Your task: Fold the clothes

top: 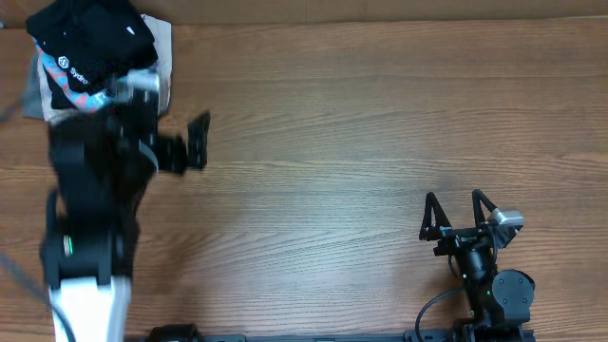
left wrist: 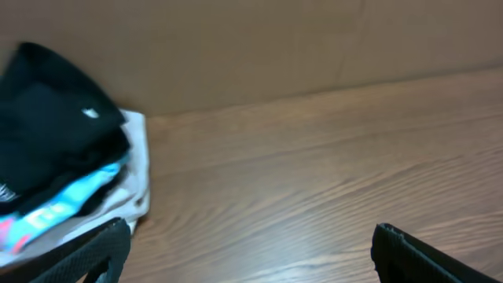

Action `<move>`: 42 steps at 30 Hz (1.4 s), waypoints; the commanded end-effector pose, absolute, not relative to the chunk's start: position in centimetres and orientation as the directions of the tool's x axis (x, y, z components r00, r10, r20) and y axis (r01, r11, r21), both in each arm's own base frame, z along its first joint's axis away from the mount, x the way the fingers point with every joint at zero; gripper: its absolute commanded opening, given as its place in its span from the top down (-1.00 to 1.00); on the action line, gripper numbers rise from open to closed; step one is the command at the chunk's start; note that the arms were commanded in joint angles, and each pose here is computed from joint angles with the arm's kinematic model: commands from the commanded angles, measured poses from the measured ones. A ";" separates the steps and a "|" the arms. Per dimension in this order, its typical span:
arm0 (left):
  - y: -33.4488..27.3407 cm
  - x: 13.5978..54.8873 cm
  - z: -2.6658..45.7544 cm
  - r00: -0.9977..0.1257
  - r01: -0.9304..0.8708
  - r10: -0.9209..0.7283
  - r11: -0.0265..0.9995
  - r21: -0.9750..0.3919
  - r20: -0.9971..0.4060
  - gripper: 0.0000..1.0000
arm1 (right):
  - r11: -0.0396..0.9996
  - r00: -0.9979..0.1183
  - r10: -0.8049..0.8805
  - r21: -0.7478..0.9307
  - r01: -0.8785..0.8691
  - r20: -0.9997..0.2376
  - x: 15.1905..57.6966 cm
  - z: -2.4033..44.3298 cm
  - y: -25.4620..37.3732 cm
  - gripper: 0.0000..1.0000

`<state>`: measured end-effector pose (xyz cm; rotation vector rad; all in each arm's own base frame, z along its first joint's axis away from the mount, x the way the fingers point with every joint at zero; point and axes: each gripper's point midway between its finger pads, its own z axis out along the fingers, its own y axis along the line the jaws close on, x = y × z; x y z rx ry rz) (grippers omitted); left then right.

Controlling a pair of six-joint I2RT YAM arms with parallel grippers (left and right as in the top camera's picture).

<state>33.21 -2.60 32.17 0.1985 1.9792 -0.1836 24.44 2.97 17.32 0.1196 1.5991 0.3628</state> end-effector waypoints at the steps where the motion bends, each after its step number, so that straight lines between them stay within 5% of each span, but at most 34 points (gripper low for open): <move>1: -1.5 30.9 29.7 -0.364 0.176 0.090 0.984 0.026 -0.927 -0.99 | 0.942 -0.064 0.297 0.304 -0.144 -0.953 24.5 17.1 3.0 -1.00; 15: -0.6 24.7 24.9 0.015 0.070 0.109 0.991 0.110 -0.994 -0.99 | 0.942 -0.064 0.297 0.304 -0.144 -0.953 24.5 17.1 3.0 -1.00; 24: 0.7 24.4 20.9 0.118 -0.007 0.001 1.000 0.001 -0.993 -1.00 | 0.942 -0.064 0.297 0.304 -0.144 -0.953 24.5 17.1 3.0 -1.00; 30: 0.9 24.6 19.2 0.071 -0.018 0.004 1.000 0.003 -0.998 -1.00 | 0.942 -0.064 0.297 0.304 -0.144 -0.953 24.5 17.1 3.0 -1.00; 34: 1.1 24.6 15.4 -0.084 -0.031 -0.007 0.999 -0.004 -0.996 -0.99 | 0.942 -0.064 0.297 0.304 -0.144 -0.953 24.5 17.1 3.0 -1.00; 42: 1.1 24.6 15.5 -0.079 -0.029 -0.010 1.000 -0.008 -0.997 -1.00 | 0.942 -0.064 0.297 0.304 -0.144 -0.953 24.5 17.1 3.0 -1.00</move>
